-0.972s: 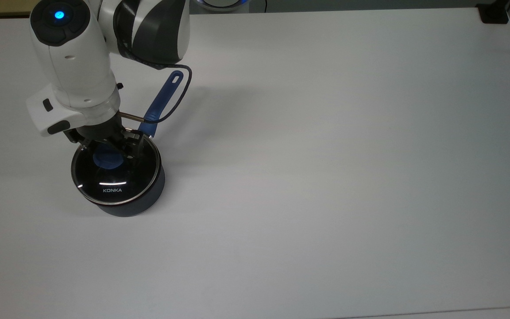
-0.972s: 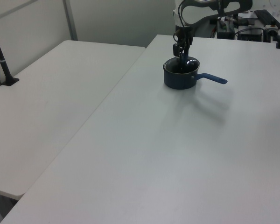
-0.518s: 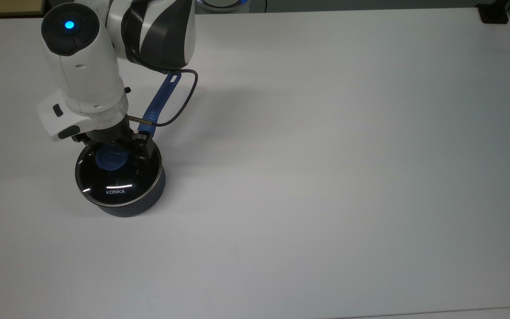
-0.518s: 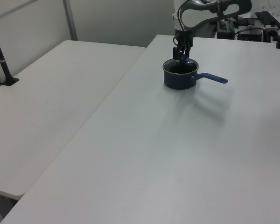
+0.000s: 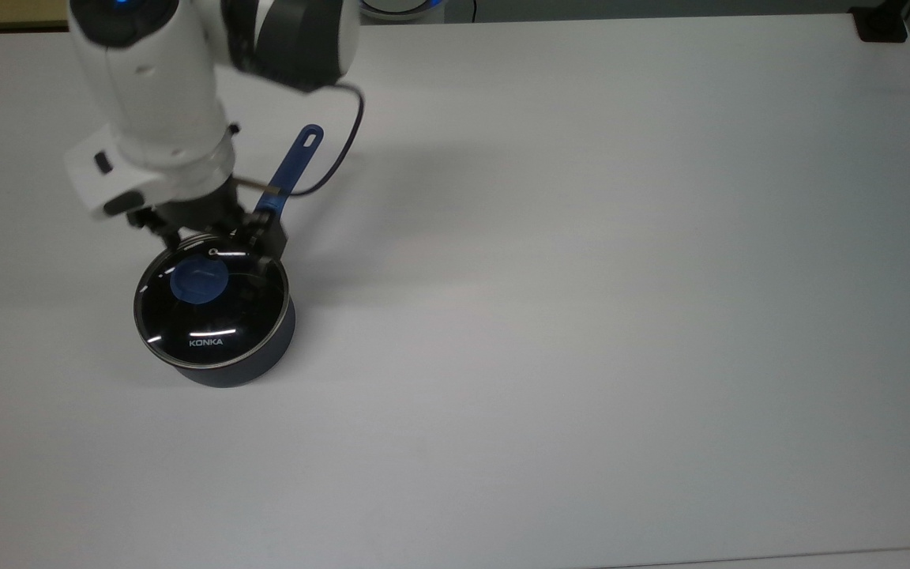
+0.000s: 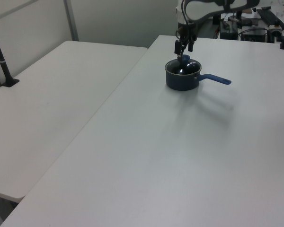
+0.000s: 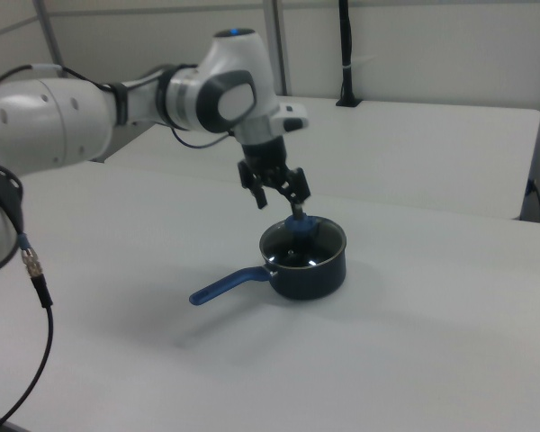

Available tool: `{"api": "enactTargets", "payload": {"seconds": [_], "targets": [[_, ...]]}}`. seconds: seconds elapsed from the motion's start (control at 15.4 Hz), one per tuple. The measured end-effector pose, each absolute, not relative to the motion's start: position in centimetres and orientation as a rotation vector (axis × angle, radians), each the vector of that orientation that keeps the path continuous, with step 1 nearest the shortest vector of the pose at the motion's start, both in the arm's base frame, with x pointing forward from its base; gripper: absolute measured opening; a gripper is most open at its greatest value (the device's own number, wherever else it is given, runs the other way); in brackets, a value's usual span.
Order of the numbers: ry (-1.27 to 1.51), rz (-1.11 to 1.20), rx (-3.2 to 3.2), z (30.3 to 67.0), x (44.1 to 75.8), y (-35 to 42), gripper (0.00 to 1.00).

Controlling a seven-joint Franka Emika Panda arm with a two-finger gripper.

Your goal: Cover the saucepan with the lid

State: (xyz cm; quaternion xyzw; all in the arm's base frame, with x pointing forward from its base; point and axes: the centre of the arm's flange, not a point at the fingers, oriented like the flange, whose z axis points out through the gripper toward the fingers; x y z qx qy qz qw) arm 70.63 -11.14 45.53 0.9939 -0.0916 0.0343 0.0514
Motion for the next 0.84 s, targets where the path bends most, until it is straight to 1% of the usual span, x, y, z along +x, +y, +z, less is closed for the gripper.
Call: {"api": "enactTargets", "payload": {"seconds": [0.13,0.26,0.39,0.52,0.65,0.84], "targets": [[-0.227,0.101,3.057,48.4,68.5,-8.2,1.00],[-0.166,0.105,3.097,51.0,65.3,-5.3,1.00],[-0.063,0.040,3.123,52.8,61.7,-1.6,1.00],[0.011,0.014,3.133,54.7,58.8,1.0,1.00],[0.032,0.002,3.136,56.2,57.2,1.6,1.00],[0.024,0.006,3.136,56.5,56.9,1.3,1.00]]}}
